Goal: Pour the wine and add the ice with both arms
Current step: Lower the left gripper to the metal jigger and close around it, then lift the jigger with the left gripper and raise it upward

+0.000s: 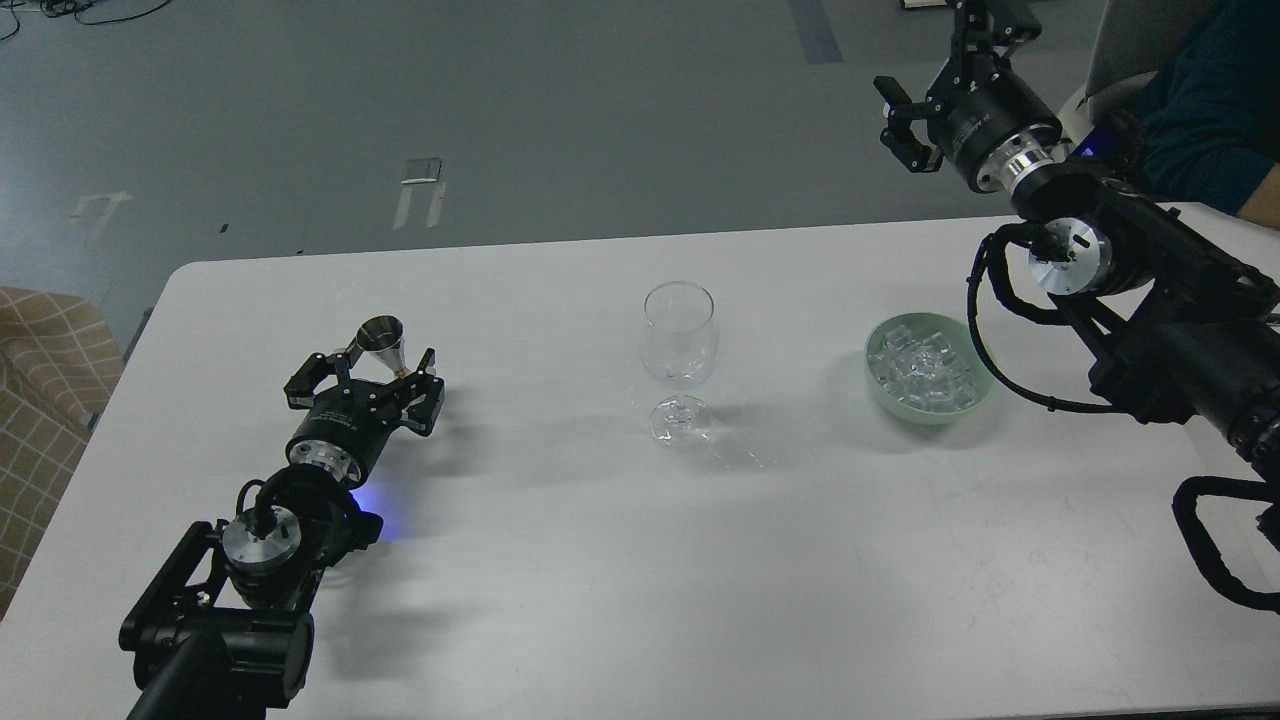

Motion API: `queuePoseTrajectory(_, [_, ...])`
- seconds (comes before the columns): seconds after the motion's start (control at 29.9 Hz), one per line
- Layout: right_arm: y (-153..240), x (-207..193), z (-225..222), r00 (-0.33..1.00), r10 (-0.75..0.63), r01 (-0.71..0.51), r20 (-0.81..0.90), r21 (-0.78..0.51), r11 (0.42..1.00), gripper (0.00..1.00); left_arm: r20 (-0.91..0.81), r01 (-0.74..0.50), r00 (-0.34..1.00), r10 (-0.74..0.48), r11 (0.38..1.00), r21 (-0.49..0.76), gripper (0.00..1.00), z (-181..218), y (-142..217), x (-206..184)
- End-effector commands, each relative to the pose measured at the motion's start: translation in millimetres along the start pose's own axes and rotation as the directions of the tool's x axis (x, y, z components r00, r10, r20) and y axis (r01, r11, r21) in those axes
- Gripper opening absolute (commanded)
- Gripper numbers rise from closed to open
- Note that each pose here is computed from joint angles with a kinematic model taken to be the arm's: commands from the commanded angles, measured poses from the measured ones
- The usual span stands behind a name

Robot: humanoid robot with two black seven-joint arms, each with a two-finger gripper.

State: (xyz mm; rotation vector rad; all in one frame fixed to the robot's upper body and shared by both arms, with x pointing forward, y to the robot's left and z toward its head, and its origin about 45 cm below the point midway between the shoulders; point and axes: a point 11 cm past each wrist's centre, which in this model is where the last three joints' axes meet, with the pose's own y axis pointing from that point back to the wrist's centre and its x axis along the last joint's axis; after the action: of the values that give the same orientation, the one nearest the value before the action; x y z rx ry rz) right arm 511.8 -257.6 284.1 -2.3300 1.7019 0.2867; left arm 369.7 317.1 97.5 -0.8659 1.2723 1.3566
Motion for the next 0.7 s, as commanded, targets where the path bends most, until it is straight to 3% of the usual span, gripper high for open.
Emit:
queuePoseTrajectory(0.0, [0.0, 0.0, 0.0, 1.0, 0.001, -0.001, 0.0, 0.0, 1.0, 1.0, 0.02, -0.002, 1.0, 0.002, 1.0, 0.021, 0.47, -6.9, -1.3, -0.2])
queuePoseTrajectory(0.13, [0.0, 0.0, 0.0, 1.0, 0.001, -0.001, 0.0, 0.0, 1.0, 1.0, 0.03, -0.011, 0.999, 0.011, 1.0, 0.004, 0.34, -7.0, -0.9, 3.0])
queuePoseTrajectory(0.27, [-0.6, 0.0, -1.9, 1.0, 0.0, 0.0, -0.002, 0.003, 1.0, 1.0, 0.031, -0.013, 0.999, 0.013, 1.0, 0.003, 0.31, -6.9, -0.5, 4.6])
queuePoseTrajectory(0.33, [-0.5, 0.5, -1.8, 1.0, 0.001, -0.001, -0.002, 0.003, 1.0, 1.0, 0.031, -0.008, 0.999, 0.008, 1.0, 0.0, 0.19, -6.3, -0.5, 4.0])
queuePoseTrajectory(0.54, [-0.5, 0.5, -1.8, 1.0, 0.001, -0.001, -0.002, 0.003, 1.0, 1.0, 0.031, -0.003, 1.0, 0.003, 1.0, -0.002, 0.0, -6.1, -0.6, 3.2])
queuePoseTrajectory(0.67, [-0.3, 1.2, -2.2, 1.0, 0.003, -0.003, -0.003, 0.003, 1.0, 1.0, 0.031, 0.023, 0.999, -0.023, 1.0, -0.01, 0.0, -6.1, -4.6, -7.3])
